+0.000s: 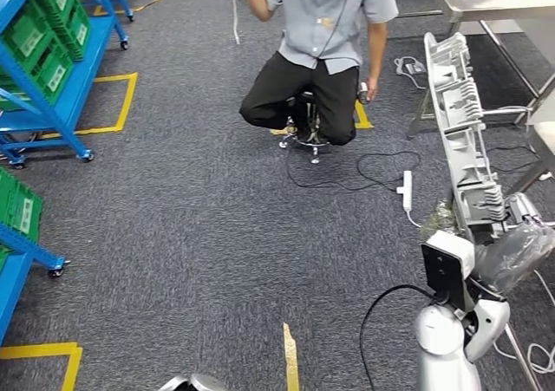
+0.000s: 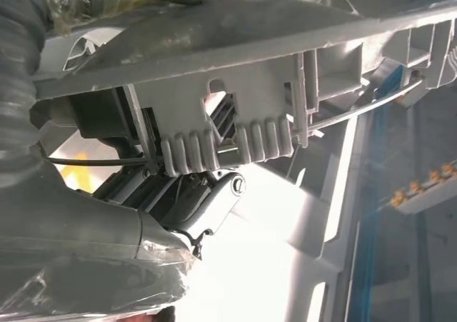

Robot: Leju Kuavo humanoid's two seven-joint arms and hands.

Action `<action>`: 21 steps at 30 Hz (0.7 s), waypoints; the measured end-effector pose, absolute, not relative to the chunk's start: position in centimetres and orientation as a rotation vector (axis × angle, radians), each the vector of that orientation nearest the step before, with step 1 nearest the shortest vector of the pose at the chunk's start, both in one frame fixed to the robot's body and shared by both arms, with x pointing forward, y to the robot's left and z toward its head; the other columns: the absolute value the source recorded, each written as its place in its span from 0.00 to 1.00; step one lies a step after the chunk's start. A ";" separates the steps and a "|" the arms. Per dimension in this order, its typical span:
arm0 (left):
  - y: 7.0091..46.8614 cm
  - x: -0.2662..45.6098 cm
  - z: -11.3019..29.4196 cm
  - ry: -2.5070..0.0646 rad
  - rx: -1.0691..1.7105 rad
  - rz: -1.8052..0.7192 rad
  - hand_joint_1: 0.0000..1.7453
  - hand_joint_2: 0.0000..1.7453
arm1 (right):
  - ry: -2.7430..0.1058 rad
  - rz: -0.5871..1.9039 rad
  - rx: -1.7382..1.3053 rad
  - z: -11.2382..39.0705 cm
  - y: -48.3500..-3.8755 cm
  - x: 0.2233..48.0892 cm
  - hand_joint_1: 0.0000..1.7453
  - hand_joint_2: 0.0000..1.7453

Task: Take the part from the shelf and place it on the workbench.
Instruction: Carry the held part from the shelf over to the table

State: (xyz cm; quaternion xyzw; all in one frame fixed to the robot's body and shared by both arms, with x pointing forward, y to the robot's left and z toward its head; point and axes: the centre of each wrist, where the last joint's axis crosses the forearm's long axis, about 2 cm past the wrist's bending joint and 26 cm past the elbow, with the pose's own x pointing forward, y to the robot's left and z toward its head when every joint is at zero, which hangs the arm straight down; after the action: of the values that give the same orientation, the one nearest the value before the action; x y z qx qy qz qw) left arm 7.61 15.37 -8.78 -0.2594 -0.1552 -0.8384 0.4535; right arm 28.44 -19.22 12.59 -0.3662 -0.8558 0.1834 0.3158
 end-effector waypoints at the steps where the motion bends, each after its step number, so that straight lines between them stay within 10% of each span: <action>1: 15.4 7.6 -8.8 -0.388 -0.650 -2.067 0.00 1.00 | -2.256 0.478 -0.970 12.7 -19.3 28.3 1.00 1.00; 21: 15.3 7.7 -8.7 -0.386 -0.698 -2.055 0.00 1.00 | -2.244 0.438 -0.982 12.6 -19.9 27.3 1.00 1.00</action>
State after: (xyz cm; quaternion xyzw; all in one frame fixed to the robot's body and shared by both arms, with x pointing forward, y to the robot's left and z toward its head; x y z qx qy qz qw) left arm 7.72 15.34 -8.73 -0.2824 -0.1561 -0.8317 0.4518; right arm 27.32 -19.95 12.59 -0.3739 -0.8542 0.1667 0.3207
